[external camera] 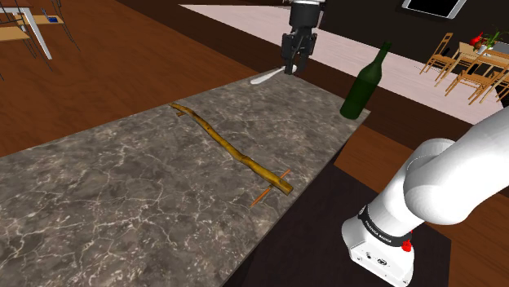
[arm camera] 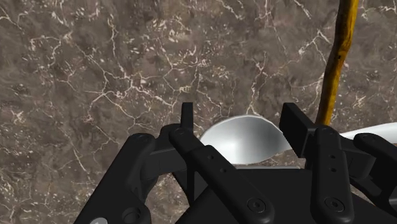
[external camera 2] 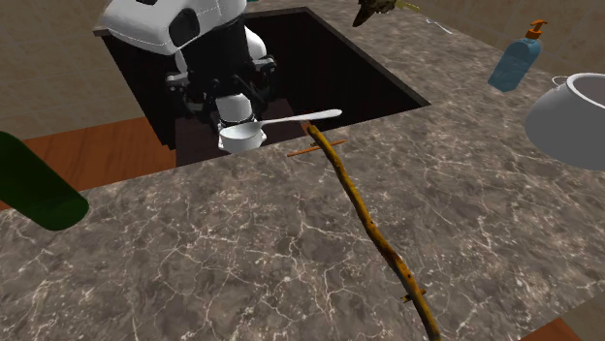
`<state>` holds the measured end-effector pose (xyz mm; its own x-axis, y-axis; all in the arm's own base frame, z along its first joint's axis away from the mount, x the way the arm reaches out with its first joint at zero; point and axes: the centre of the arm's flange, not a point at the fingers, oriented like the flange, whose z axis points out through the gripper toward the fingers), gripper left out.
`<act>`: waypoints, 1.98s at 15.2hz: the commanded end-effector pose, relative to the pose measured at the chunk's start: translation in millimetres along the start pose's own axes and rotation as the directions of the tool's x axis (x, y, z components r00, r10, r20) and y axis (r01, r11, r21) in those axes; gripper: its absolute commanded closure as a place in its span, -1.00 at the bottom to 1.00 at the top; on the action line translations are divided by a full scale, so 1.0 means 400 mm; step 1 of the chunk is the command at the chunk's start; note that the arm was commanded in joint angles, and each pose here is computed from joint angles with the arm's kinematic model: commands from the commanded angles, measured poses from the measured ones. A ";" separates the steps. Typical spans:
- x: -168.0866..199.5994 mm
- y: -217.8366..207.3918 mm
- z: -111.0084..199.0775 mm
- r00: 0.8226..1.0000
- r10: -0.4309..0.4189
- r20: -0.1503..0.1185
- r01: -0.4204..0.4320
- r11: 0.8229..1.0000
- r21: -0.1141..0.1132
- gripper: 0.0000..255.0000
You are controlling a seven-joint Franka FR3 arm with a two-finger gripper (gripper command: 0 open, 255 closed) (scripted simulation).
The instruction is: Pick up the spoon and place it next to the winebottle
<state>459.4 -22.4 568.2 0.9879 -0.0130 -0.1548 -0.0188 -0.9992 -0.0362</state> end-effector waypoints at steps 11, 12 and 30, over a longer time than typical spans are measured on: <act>-0.028 -0.005 -0.160 1.000 0.000 0.001 0.000 1.000 0.000 1.00; -0.030 -0.006 -0.173 1.000 0.000 0.001 0.000 1.000 0.000 1.00; -0.066 -0.014 -0.397 1.000 0.000 0.001 0.000 1.000 0.000 1.00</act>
<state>458.8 -22.9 726.3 0.9878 -0.0131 -0.1550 -0.0190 -0.9992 -0.0363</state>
